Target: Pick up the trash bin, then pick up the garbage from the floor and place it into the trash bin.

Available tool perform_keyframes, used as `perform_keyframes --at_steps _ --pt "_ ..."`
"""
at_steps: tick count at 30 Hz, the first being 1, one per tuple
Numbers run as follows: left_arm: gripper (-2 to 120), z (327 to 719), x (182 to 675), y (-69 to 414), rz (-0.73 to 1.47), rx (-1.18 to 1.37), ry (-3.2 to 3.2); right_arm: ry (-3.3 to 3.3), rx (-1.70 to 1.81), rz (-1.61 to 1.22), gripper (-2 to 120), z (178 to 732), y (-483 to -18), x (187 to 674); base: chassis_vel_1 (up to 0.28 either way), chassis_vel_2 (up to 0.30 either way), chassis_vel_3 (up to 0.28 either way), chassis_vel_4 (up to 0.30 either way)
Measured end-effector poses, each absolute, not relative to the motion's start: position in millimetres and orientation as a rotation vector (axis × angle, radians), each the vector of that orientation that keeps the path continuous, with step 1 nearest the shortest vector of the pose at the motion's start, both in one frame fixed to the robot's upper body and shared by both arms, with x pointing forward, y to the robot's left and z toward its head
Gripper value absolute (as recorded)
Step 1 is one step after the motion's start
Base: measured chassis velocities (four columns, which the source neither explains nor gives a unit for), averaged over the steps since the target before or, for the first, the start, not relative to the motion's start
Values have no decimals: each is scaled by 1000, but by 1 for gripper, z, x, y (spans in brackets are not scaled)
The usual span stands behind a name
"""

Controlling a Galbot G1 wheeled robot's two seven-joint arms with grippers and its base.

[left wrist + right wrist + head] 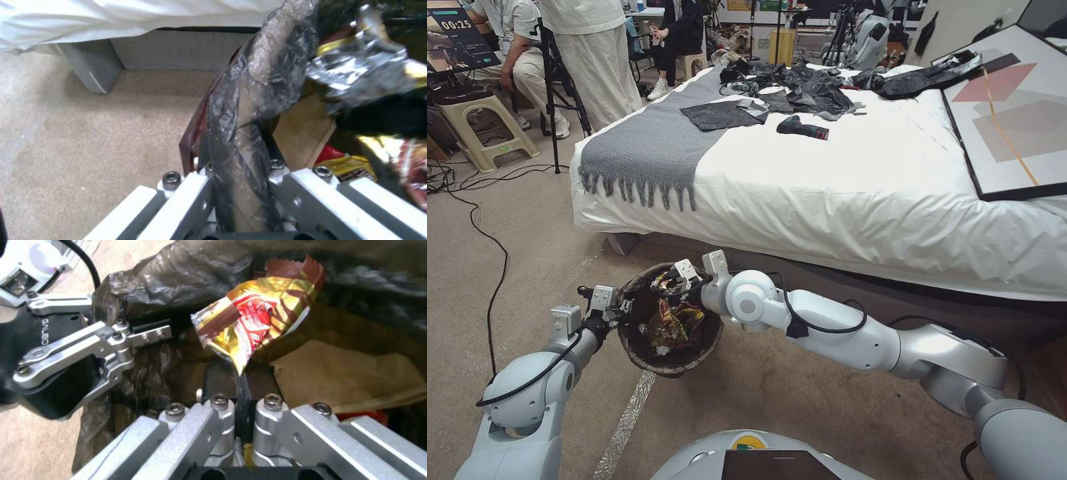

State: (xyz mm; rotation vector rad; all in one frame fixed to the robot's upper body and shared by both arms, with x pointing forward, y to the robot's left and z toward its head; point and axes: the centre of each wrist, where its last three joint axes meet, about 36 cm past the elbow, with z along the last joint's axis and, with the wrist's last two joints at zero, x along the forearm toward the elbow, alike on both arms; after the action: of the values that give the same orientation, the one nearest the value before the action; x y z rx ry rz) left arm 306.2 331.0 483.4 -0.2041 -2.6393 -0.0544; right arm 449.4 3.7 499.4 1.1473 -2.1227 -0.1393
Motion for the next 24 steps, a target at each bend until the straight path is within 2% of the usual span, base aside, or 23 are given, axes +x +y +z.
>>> perform_keyframes --at_steps 7,8,11,14,18,20,23,24 --pt "0 482 306 330 -44 -206 -2637 -2132 1124 -128 -1 492 20 456 0 0 0 0" --pt "0 482 305 330 -44 -206 -2636 -2140 1113 -120 6 491 22 456 0 0 0 0" --pt "0 482 305 330 -45 -205 -2635 -2145 1108 -115 11 491 23 456 0 0 0 0" --pt "0 482 304 330 -47 -207 -2635 -2159 1102 -110 27 493 22 458 0 0 0 0" --pt "0 482 304 330 -47 -208 -2635 -2172 1092 -102 36 495 19 461 0 0 0 0" --pt "0 483 304 330 -49 -210 -2636 -2184 1083 -94 48 497 14 465 0 0 0 0" --pt "0 483 304 330 -51 -210 -2636 -2190 1078 -90 53 498 12 466 0 0 0 0" --pt "0 484 304 330 -54 -210 -2637 -2194 1074 -87 59 499 10 467 0 0 0 0"
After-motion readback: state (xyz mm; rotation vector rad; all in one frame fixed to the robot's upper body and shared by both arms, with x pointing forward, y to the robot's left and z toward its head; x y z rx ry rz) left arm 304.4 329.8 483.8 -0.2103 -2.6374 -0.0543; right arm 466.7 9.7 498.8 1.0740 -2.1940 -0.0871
